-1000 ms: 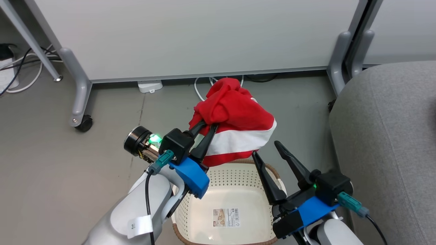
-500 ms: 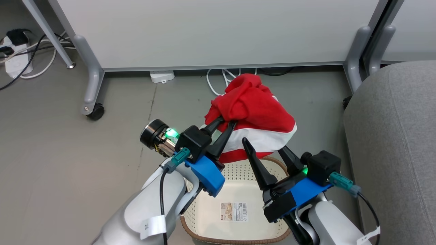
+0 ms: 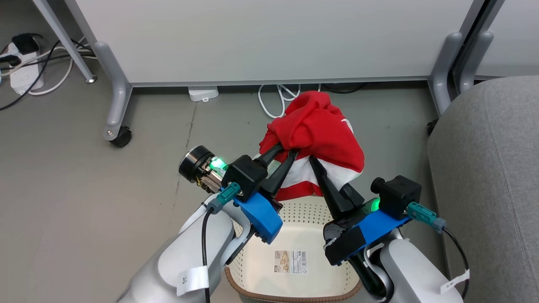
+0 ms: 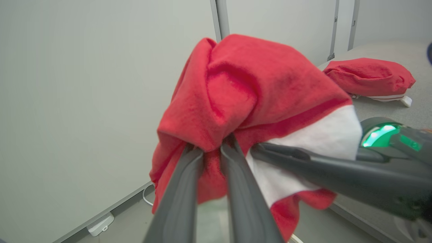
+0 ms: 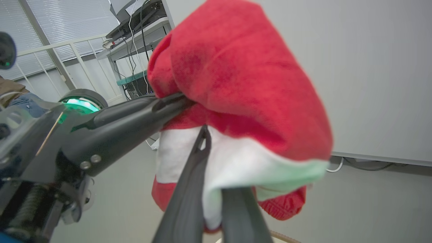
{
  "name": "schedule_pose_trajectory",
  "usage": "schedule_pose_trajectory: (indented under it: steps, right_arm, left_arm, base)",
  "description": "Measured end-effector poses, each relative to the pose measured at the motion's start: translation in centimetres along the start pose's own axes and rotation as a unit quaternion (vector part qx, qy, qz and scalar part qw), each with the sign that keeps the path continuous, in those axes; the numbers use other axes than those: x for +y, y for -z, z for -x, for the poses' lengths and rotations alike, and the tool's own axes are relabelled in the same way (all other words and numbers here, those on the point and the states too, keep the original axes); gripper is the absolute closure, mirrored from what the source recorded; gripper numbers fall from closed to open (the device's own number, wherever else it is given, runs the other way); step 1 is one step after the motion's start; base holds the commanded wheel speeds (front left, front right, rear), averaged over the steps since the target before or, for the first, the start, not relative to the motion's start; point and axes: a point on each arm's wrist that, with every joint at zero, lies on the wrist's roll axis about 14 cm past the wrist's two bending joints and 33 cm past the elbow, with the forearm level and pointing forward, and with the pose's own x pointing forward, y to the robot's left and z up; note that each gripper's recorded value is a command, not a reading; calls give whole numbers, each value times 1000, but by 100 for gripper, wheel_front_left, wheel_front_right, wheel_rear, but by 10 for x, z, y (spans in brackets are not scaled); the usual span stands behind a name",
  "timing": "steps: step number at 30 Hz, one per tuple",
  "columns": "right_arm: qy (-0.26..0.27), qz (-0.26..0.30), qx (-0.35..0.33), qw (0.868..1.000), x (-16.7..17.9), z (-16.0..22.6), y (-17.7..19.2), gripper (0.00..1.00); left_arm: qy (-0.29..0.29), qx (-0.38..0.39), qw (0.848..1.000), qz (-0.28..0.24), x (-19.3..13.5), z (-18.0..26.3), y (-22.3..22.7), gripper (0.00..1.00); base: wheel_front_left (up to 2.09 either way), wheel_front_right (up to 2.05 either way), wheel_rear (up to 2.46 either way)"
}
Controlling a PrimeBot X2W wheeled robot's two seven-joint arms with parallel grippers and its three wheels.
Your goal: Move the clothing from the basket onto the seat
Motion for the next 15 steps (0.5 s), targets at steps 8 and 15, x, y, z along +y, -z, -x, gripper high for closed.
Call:
schedule_pose_trajectory:
  steps: [8, 15]
  right_arm:
    - [-2, 2, 0, 1000, 2, 1, -1, 100]
    - [-2, 5, 1, 1000, 1, 0, 0, 100]
  left_arm:
    - [1, 0, 1000, -1, 0, 0, 0, 100]
    - [-2, 2, 1000, 2, 2, -1, 1, 0]
  base:
    - [0, 0, 0]
    - [0, 0, 0]
